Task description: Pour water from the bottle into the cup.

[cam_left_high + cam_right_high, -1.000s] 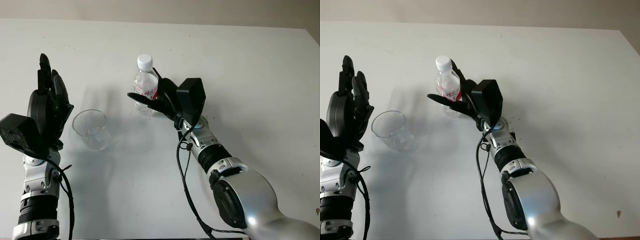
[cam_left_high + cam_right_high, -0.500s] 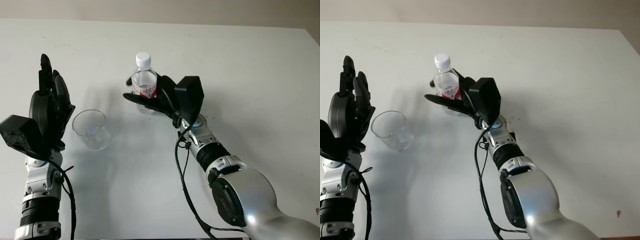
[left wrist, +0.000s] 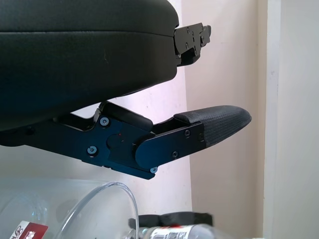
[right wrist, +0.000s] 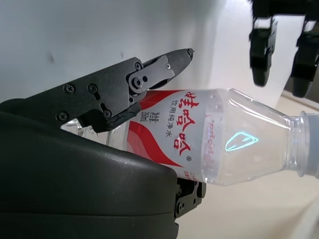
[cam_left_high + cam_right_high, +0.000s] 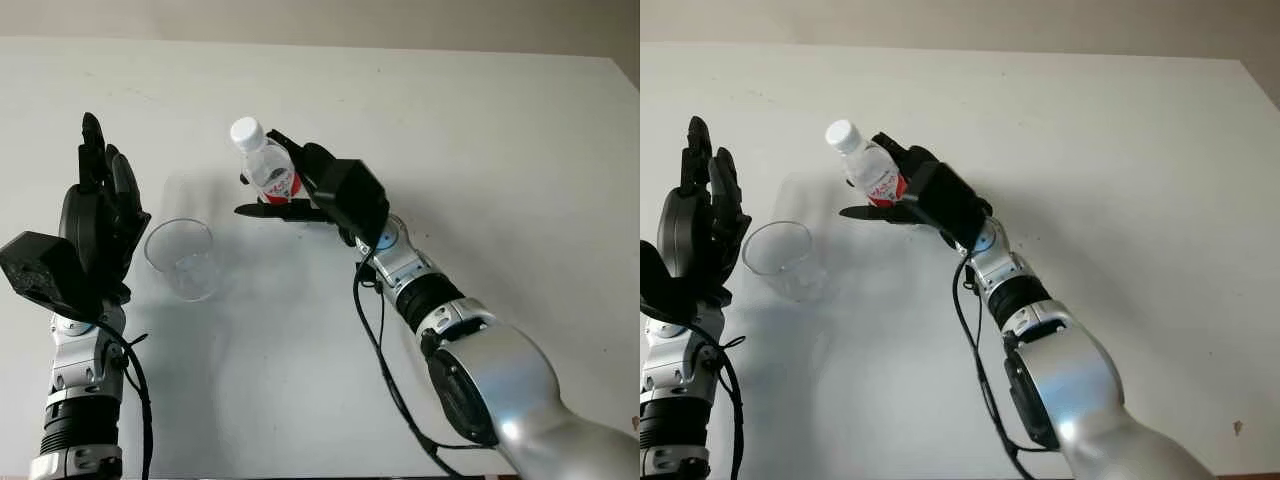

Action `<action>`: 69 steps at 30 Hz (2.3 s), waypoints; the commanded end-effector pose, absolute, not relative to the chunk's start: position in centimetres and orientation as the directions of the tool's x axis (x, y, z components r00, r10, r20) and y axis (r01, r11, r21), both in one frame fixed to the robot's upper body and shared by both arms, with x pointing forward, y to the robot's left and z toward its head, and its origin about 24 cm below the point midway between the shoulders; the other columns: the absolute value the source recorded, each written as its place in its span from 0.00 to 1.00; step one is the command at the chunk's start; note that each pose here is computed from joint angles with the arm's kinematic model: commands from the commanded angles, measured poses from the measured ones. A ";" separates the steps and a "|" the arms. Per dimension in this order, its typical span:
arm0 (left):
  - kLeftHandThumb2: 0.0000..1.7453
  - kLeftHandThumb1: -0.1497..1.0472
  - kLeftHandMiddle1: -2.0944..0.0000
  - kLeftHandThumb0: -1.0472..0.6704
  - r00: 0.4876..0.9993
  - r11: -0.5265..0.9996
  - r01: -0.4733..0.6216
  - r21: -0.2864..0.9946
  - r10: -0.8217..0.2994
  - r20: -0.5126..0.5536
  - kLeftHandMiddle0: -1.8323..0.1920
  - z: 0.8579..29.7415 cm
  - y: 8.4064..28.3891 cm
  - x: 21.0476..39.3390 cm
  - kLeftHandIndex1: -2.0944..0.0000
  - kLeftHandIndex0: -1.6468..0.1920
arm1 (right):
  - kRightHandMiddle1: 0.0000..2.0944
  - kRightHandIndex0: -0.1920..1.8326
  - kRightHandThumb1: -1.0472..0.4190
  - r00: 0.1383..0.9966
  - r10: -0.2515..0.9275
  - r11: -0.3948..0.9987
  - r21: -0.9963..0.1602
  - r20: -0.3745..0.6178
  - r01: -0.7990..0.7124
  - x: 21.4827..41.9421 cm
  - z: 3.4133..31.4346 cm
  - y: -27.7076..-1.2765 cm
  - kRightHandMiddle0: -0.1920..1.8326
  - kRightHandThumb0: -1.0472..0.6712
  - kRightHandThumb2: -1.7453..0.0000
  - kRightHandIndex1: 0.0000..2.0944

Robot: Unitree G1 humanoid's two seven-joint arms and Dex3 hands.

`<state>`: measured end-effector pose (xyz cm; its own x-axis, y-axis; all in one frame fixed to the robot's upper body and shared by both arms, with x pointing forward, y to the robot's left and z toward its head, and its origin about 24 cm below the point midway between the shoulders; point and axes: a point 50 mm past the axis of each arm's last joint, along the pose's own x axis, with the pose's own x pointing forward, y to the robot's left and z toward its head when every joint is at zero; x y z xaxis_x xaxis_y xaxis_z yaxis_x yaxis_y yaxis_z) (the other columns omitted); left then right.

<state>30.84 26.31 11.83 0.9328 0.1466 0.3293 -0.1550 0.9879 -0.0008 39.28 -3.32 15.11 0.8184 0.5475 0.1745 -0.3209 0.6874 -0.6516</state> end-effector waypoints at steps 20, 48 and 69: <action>0.42 1.00 0.99 0.19 0.933 0.987 -0.160 -0.005 0.153 0.326 1.00 11.8 26.1 30.8 1.00 1.00 | 0.92 0.48 0.04 0.566 0.687 0.301 -0.887 0.456 0.350 38.7 21.8 -0.1 0.26 0.48 0.97 1.00; 0.42 1.00 0.99 0.19 0.931 0.986 -0.166 -0.022 0.164 0.325 1.00 11.8 26.0 31.0 1.00 1.00 | 1.00 0.67 0.00 0.087 0.806 0.373 -0.618 0.585 0.692 36.3 23.2 1.2 0.48 0.38 0.93 1.00; 0.42 1.00 1.00 0.20 0.931 0.986 -0.167 -0.017 0.163 0.326 1.00 11.7 25.8 31.0 1.00 1.00 | 1.00 0.67 0.00 -0.048 0.854 0.343 -0.492 0.518 0.800 36.0 23.0 1.2 0.43 0.35 0.93 1.00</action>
<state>30.94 25.98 11.43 0.9357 0.1671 0.3107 -0.1684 0.9854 -0.0229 36.14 0.83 21.69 -0.0044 0.8581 0.5135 0.7802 0.3241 -0.5350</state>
